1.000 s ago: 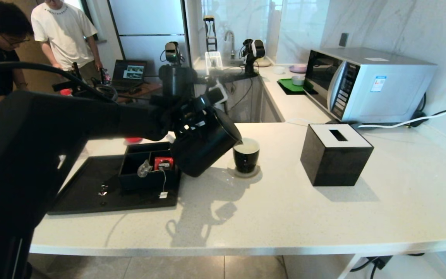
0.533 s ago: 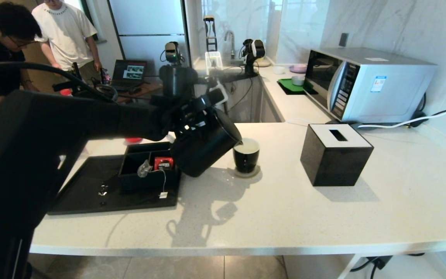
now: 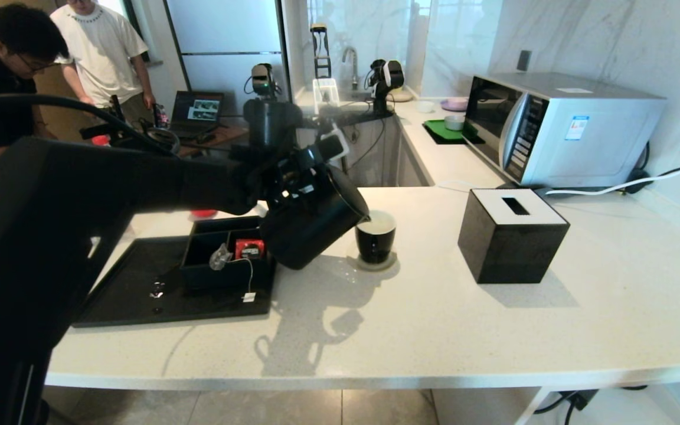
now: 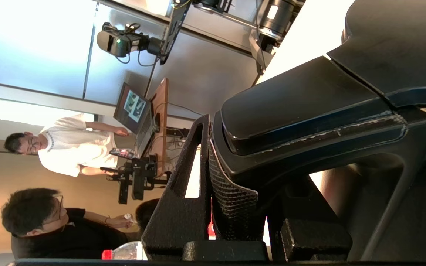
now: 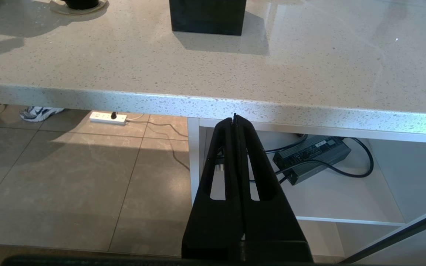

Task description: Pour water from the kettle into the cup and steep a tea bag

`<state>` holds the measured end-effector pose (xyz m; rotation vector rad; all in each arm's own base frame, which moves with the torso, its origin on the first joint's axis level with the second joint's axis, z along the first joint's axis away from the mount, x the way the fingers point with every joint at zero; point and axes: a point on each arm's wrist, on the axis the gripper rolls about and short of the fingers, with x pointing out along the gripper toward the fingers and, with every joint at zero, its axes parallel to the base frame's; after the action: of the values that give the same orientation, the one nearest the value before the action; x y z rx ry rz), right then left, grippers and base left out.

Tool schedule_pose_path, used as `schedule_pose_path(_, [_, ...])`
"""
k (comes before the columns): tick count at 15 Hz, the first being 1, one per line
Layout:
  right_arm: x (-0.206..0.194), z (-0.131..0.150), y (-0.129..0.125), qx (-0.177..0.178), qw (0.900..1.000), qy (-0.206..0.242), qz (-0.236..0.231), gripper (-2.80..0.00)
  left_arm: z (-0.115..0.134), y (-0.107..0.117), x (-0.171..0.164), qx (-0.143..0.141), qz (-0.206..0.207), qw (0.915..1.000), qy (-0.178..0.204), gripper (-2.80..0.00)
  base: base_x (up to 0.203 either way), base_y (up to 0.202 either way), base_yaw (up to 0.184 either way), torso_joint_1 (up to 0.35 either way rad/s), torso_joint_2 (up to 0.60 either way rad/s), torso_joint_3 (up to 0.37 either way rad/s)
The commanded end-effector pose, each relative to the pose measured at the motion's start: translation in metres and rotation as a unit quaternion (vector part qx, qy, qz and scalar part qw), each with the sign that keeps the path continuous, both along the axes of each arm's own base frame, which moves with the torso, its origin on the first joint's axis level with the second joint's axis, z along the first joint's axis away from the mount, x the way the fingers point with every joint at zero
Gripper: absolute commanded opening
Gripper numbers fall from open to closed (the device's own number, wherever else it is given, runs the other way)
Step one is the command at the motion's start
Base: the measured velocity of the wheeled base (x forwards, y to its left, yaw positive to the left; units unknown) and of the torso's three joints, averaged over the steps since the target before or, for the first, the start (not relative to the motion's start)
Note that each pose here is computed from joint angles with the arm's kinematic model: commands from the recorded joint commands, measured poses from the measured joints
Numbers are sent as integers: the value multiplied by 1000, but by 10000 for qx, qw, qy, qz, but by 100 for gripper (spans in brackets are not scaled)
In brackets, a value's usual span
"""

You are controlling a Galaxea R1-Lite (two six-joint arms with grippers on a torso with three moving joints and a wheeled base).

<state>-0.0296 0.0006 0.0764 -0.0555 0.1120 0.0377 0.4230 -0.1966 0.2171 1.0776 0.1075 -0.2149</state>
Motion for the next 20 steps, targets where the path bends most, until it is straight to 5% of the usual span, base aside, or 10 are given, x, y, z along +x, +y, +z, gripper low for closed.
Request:
schedule_pose_path(1, [0,0,0,-6,10000,10,-2,-280,1,0,0,18,3,10000,-20,-280,0,0,0,0,0,0])
schedule_pose_path(20, [0,0,0,-5,10000,10,5,-280,0,0,0,22,11,10000,-14,-280,0,0,0,0,0,0])
